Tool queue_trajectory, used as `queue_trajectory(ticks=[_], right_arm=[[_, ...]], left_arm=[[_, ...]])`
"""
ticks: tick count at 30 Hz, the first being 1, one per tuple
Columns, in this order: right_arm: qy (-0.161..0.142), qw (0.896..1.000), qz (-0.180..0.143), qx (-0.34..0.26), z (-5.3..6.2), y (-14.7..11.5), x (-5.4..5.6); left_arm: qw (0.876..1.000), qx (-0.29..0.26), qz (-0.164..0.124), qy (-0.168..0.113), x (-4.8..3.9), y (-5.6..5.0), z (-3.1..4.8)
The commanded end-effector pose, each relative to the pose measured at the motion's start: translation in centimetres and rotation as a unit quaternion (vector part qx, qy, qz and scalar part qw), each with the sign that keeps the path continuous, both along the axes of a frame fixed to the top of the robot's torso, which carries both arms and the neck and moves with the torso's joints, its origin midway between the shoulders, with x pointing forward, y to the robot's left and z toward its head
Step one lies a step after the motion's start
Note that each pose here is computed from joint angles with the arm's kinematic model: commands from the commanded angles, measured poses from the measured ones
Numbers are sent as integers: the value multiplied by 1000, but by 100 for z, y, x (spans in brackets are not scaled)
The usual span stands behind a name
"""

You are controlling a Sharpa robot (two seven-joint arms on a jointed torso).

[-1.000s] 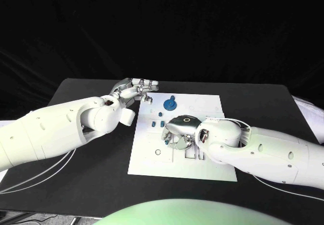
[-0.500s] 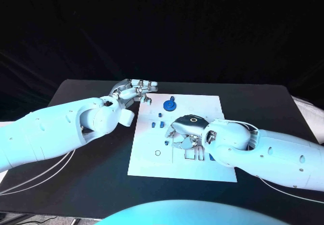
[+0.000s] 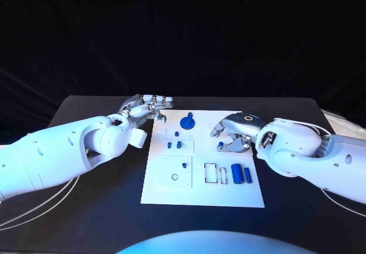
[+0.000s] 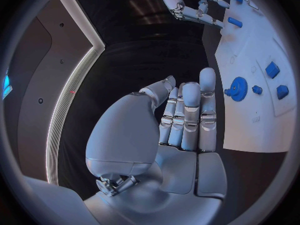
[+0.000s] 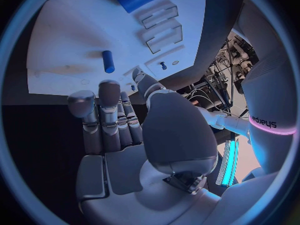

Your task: Assemble the parts on the task board

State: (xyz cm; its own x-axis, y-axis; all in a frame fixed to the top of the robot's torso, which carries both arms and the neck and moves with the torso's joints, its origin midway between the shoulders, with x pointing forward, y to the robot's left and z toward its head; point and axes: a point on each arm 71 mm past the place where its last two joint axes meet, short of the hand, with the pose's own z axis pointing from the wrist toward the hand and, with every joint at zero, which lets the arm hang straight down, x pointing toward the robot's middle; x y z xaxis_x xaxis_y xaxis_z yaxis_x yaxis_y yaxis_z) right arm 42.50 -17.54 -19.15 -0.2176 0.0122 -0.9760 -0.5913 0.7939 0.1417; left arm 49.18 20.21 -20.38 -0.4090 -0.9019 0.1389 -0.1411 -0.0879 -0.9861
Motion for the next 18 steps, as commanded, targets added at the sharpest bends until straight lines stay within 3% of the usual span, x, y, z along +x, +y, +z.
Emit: queue_trajectory(ticks=[1,18], right_arm=[[15,999,-18,-30,-41,-64,29],[36,997,-20,-72,-188,-95,135]], left_arm=[[1000,-6,-11,-1,-7,-27,5],[1000,-6,-13,2,-9,-26,-16]])
